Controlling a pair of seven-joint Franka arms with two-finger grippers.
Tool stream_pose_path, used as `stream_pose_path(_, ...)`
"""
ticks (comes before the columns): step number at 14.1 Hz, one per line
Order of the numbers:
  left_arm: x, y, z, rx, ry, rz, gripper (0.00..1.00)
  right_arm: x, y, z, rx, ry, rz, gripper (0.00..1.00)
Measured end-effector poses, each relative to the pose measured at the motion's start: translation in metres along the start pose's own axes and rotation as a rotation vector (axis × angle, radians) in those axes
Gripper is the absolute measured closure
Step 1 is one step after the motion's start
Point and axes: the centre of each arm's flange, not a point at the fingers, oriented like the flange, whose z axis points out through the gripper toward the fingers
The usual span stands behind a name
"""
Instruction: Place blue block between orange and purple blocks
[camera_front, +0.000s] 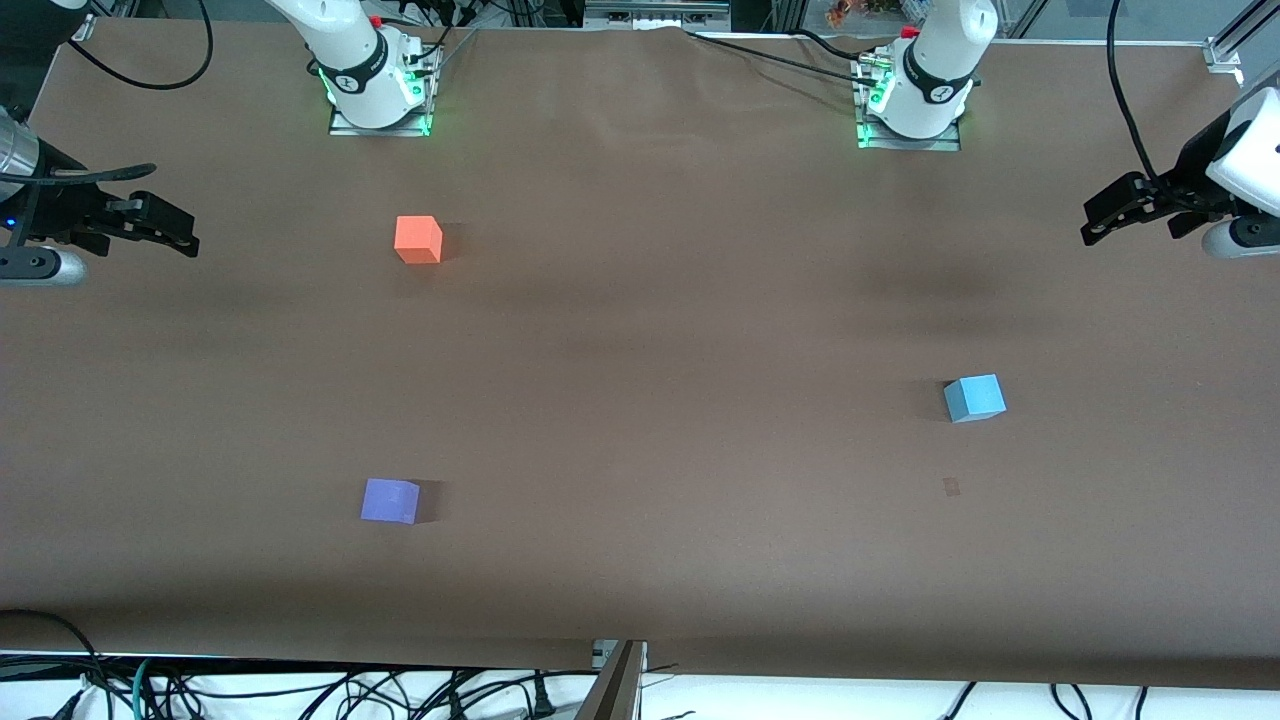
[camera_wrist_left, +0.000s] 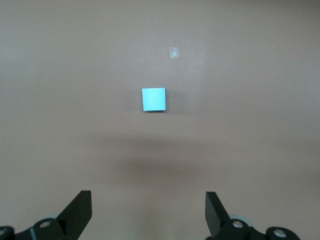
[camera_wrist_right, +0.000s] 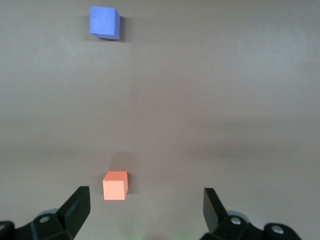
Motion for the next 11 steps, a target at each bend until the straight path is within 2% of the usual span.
stream_pose_path(11,-0.0027,0.0047,-0.0036,-0.004,0.003,0.008,0.0,0.0002,0.0003,0.0002,0.0,0.0,0.001,0.0)
